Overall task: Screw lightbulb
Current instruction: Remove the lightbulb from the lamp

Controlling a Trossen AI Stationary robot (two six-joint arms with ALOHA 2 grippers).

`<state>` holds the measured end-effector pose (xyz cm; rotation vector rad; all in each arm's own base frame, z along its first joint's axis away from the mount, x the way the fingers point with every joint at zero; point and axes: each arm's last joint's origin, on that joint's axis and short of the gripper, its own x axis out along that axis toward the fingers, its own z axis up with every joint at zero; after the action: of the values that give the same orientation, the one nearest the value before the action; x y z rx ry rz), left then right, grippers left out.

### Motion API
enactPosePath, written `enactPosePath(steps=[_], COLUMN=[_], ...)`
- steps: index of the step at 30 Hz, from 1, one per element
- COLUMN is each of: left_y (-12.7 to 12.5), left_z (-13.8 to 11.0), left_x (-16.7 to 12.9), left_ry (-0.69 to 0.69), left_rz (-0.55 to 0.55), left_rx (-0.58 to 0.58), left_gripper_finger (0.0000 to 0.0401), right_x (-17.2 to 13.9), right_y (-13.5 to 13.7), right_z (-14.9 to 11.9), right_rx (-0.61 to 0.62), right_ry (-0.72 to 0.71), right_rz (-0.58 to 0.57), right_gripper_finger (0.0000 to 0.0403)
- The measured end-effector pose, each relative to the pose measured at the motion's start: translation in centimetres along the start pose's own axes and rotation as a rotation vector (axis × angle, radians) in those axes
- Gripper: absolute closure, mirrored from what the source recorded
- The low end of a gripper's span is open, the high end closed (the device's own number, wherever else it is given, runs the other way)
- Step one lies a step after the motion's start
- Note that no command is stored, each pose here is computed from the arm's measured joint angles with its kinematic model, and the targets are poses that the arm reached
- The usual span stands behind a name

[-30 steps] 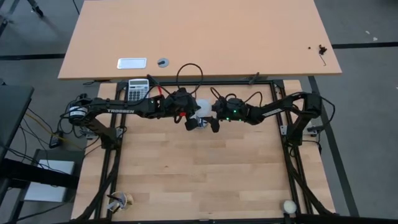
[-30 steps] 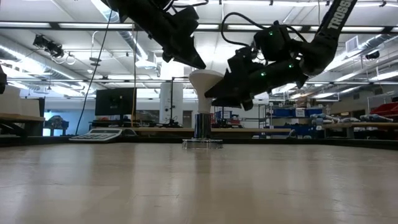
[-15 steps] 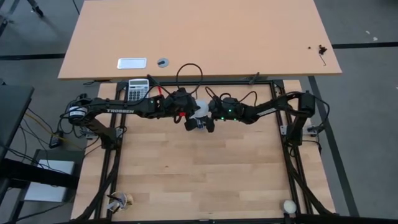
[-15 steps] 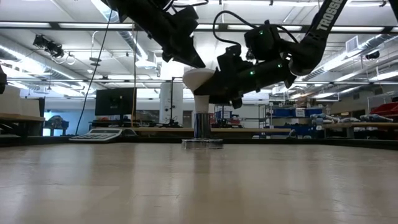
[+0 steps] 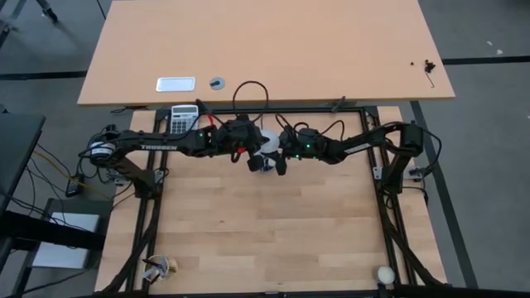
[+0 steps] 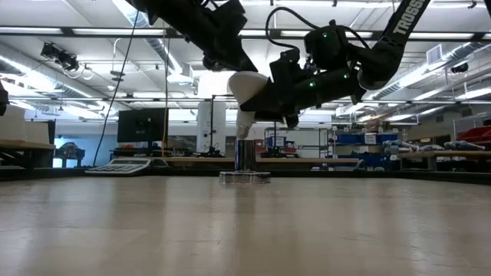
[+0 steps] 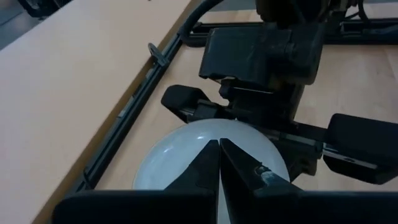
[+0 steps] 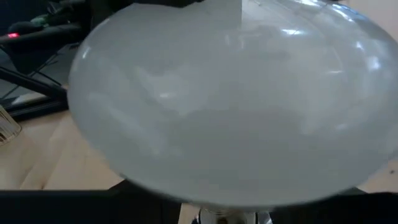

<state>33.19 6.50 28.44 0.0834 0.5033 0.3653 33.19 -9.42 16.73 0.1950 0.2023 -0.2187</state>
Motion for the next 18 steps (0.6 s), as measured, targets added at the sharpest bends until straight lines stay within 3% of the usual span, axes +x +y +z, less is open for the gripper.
enactPosePath(steps=[8, 18], left_y=[0.3, 0.4], left_z=[0.7, 1.1], left_x=[-1.0, -1.2], left_ry=[-0.047, -0.080], left_rz=[0.007, 0.016], left_rx=[-0.007, 0.007], left_gripper_finger=[0.0382, 0.0382], right_x=[-0.9, -3.4], right_y=[-0.2, -0.4], right_z=[1.5, 3.4], right_rx=[-0.005, -0.005], right_ry=[-0.012, 0.074], right_rz=[-0.006, -0.046], right_gripper_finger=[0.0224, 0.0225])
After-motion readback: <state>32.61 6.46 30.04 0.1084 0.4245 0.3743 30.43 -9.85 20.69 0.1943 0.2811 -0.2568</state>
